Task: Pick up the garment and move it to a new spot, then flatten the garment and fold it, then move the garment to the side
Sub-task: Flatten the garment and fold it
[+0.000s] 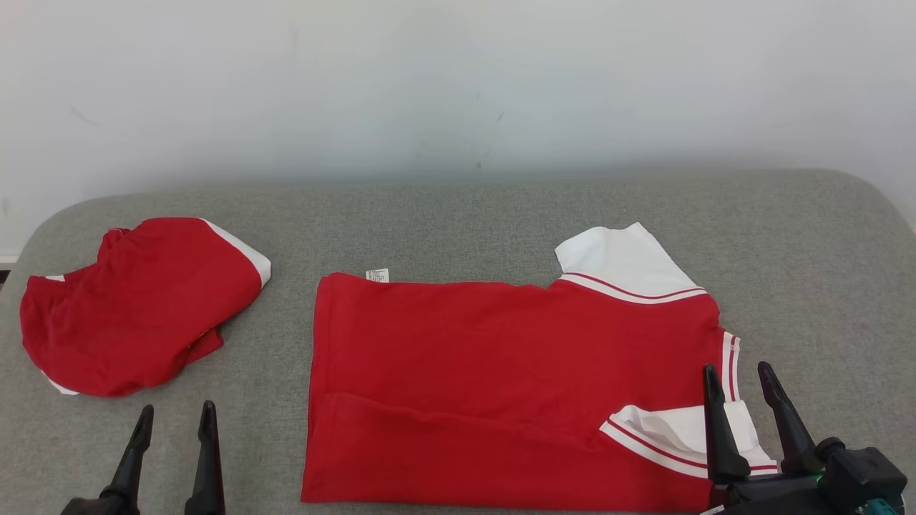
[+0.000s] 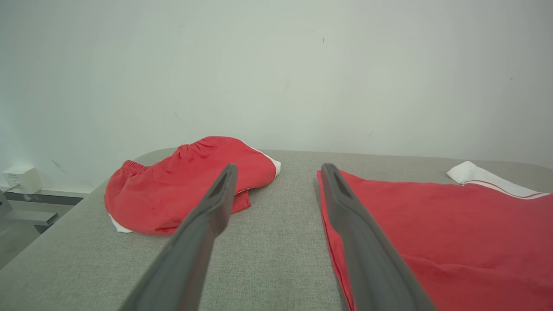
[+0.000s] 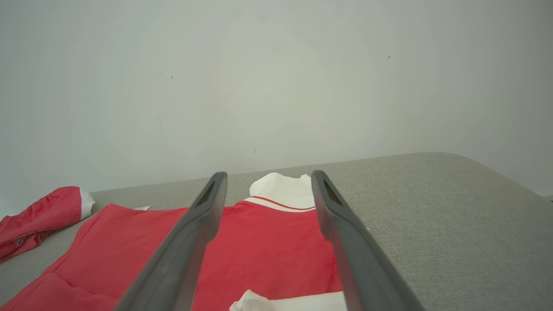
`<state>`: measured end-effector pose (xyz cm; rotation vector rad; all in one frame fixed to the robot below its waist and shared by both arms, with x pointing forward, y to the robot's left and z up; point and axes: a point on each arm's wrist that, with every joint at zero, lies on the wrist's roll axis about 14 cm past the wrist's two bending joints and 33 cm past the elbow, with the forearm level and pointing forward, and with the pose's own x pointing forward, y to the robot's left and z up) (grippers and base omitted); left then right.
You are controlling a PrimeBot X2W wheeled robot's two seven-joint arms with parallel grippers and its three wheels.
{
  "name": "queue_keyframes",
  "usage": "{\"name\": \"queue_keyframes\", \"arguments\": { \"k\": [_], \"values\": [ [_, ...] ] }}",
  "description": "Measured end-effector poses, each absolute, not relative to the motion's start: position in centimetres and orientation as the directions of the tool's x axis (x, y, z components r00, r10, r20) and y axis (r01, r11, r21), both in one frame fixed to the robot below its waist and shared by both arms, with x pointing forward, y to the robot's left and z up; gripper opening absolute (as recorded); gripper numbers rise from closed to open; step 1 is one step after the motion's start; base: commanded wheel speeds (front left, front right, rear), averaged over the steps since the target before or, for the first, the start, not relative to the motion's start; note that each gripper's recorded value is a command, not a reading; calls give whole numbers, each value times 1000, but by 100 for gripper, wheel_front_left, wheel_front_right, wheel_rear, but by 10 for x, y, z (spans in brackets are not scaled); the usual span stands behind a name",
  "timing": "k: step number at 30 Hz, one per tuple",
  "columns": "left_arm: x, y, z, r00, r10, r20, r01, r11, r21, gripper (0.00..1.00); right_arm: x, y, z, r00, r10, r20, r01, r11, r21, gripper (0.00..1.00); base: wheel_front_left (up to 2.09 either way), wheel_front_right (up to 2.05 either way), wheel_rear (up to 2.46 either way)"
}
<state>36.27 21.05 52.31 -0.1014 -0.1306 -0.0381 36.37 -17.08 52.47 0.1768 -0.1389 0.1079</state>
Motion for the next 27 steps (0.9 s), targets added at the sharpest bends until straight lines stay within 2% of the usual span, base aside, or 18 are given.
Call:
{"name": "queue_keyframes", "arguments": {
  "k": [8, 11, 13, 21, 22, 27],
  "values": [
    [360, 212, 513, 994, -34, 101, 44, 995, -93, 100, 364, -174, 519, 988, 84, 130, -108, 976, 188, 100, 0, 0, 0],
    [370, 209, 513, 994, -59, 96, 66, 995, -76, 100, 375, -181, 518, 989, 93, 118, -111, 981, 156, 100, 0, 0, 0],
    [382, 203, 519, 989, -96, 108, 102, 993, -54, 100, 388, -186, 518, 991, 86, 105, -105, 978, 183, 100, 0, 0, 0],
    [447, 175, 539, 961, -267, 73, 269, 963, -13, 100, 455, -203, 528, 992, 122, 29, -124, 988, 96, 100, 0, 0, 0],
    [465, 173, 538, 955, -296, 29, 296, 955, -24, 100, 474, -207, 527, 992, 126, -6, -125, 989, 73, 100, 0, 0, 0],
    [499, 156, 523, 918, -384, -104, 380, 923, -54, 100, 513, -216, 511, 986, 119, -114, -116, 993, 36, 100, 0, 0, 0]
  ]
}}
